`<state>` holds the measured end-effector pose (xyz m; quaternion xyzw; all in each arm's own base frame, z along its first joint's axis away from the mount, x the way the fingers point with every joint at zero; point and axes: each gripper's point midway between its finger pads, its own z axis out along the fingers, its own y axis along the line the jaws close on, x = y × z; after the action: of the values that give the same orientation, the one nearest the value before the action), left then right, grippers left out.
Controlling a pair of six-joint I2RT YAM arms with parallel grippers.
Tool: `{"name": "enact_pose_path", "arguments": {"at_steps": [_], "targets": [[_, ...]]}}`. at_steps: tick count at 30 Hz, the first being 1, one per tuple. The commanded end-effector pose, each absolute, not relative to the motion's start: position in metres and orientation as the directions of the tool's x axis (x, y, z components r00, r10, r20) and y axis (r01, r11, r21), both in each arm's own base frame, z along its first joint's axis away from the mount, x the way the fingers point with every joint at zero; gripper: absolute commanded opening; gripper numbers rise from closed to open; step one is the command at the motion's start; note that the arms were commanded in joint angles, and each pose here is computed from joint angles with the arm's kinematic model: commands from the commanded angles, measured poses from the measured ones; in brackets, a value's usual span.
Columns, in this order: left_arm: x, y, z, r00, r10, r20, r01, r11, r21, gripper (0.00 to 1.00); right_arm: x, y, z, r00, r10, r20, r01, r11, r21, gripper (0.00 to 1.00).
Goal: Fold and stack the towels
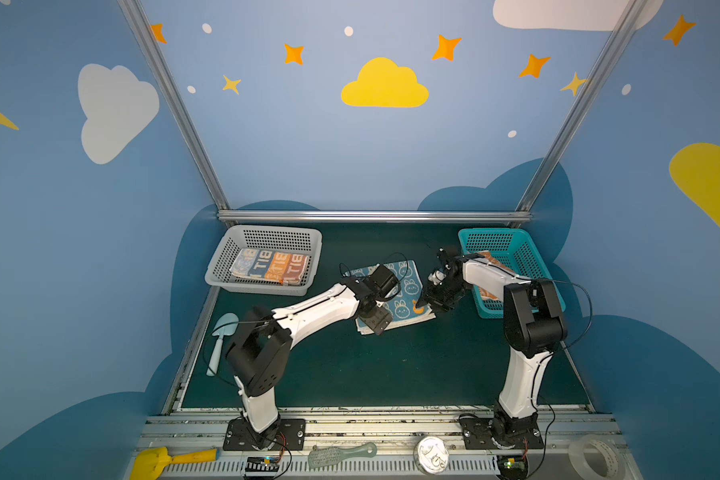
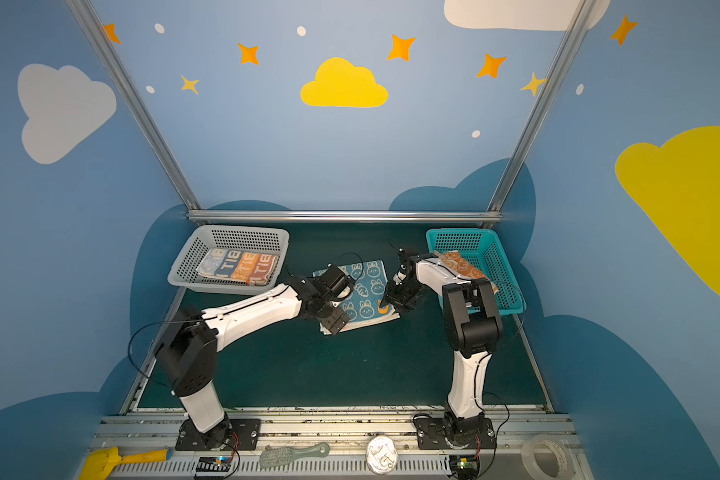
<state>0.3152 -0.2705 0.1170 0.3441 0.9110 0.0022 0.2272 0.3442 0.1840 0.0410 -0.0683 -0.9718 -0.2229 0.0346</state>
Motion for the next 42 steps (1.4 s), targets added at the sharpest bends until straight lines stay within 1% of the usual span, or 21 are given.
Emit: {"name": "enact_pose_path", "arguments": {"at_steps": [1, 3, 5, 8, 13, 16, 19, 22, 24, 27, 29, 35, 42], "targets": [[0.330, -0.272, 0.149, -0.627, 0.558, -0.543, 0.569, 0.805, 0.169, 1.00, 0.341, 0.180, 0.050, -0.990, 0.117, 0.082, 0.141, 0.895, 0.423, 0.43], [0.331, -0.275, 0.148, -0.632, 0.526, -0.569, 0.563, 0.816, 0.129, 1.00, 0.341, 0.179, 0.049, -0.990, 0.118, 0.082, 0.142, 0.897, 0.419, 0.37], [0.335, -0.275, 0.141, -0.660, 0.495, -0.566, 0.546, 0.833, 0.092, 1.00, 0.341, 0.178, 0.049, -0.990, 0.120, 0.079, 0.142, 0.898, 0.416, 0.29], [0.356, -0.263, 0.131, -0.724, 0.413, -0.552, 0.460, 0.886, 0.059, 1.00, 0.343, 0.177, 0.051, -0.990, 0.118, 0.072, 0.137, 0.904, 0.404, 0.22], [0.411, -0.247, 0.125, -0.804, 0.276, -0.527, 0.347, 0.937, -0.038, 1.00, 0.346, 0.173, 0.053, -0.992, 0.113, 0.060, 0.127, 0.915, 0.382, 0.15], [0.447, -0.246, 0.121, -0.821, 0.226, -0.524, 0.310, 0.948, -0.077, 1.00, 0.348, 0.174, 0.054, -0.992, 0.111, 0.059, 0.125, 0.913, 0.388, 0.12], [0.478, -0.245, 0.114, -0.837, 0.211, -0.504, 0.293, 0.952, -0.089, 1.00, 0.351, 0.175, 0.057, -0.993, 0.107, 0.054, 0.119, 0.912, 0.393, 0.08], [0.497, -0.251, 0.104, -0.847, 0.215, -0.486, 0.301, 0.948, -0.104, 1.00, 0.354, 0.174, 0.059, -0.994, 0.100, 0.046, 0.110, 0.914, 0.390, 0.05], [0.502, -0.255, 0.098, -0.855, 0.218, -0.471, 0.304, 0.946, -0.114, 1.00, 0.356, 0.174, 0.060, -0.994, 0.096, 0.045, 0.106, 0.915, 0.389, 0.02], [0.503, -0.262, 0.091, -0.860, 0.217, -0.461, 0.315, 0.937, -0.148, 1.00, 0.358, 0.173, 0.062, -0.994, 0.098, 0.042, 0.107, 0.912, 0.395, 0.00], [0.504, -0.266, 0.085, -0.858, 0.214, -0.467, 0.320, 0.934, -0.160, 1.00, 0.360, 0.173, 0.065, -0.994, 0.101, 0.037, 0.108, 0.908, 0.404, 0.00], [0.507, -0.254, 0.065, -0.879, 0.192, -0.437, 0.283, 0.947, -0.154, 1.00, 0.364, 0.175, 0.073, -0.994, 0.103, 0.029, 0.105, 0.898, 0.426, 0.00], [0.504, -0.247, 0.053, -0.898, 0.148, -0.415, 0.253, 0.944, -0.210, 1.00, 0.366, 0.173, 0.079, -0.994, 0.108, 0.018, 0.105, 0.895, 0.434, 0.00]]}}
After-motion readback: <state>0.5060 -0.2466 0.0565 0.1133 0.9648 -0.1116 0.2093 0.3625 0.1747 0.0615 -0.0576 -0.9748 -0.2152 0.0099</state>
